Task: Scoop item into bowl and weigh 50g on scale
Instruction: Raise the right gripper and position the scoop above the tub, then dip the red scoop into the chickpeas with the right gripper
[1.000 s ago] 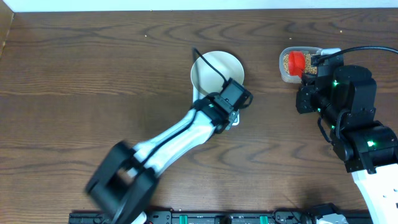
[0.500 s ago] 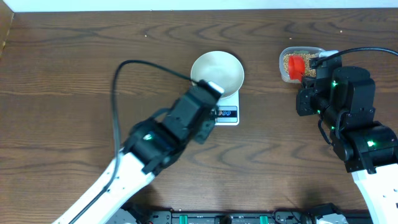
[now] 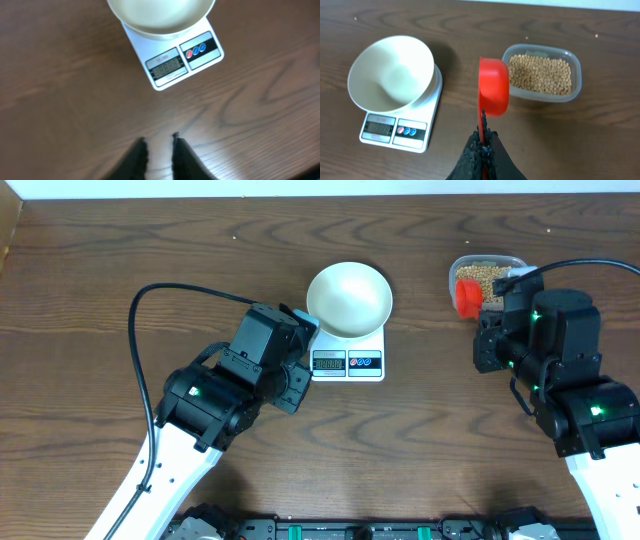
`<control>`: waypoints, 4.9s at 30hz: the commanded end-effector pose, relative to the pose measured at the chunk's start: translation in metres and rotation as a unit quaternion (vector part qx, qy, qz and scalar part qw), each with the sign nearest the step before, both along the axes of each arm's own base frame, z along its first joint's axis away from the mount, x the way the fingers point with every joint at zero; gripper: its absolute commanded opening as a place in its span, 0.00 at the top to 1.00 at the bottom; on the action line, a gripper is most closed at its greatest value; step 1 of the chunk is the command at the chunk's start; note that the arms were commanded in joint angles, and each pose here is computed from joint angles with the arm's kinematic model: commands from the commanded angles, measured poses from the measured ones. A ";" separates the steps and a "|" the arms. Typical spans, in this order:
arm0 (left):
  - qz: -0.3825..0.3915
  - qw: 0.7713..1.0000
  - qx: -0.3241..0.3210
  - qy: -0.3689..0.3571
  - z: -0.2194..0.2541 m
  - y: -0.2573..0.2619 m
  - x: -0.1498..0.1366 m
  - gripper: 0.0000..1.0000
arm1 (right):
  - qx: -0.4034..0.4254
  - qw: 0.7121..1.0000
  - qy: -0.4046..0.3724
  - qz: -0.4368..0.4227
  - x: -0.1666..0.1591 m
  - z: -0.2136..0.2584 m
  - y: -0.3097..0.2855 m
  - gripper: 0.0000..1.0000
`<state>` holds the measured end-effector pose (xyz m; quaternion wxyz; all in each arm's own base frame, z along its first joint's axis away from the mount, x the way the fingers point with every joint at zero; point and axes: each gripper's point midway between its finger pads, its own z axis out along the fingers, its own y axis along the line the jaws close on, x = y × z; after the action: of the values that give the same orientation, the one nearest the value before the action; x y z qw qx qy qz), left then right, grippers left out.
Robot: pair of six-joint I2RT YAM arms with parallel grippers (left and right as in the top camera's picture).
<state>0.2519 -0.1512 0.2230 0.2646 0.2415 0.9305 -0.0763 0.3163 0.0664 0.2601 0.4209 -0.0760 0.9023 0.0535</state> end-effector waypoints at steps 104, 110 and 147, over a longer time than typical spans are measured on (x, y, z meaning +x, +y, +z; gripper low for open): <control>-0.004 1.000 -0.014 -0.010 0.010 -0.005 0.004 0.08 | -0.068 0.977 0.202 0.019 0.149 -0.144 -0.024 0.99; -0.004 1.000 -0.015 -0.010 0.010 -0.005 0.004 0.08 | -0.019 0.977 0.214 0.010 0.145 -0.145 -0.043 0.99; -0.004 1.000 -0.015 -0.010 0.010 -0.005 0.004 0.08 | 0.174 0.961 0.210 0.041 0.124 -0.127 -0.093 0.99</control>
<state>0.2526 -0.1554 0.2252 0.2680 0.2423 0.9284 -0.0872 0.4419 -0.0325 0.1293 0.2232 -0.0187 0.9529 0.2047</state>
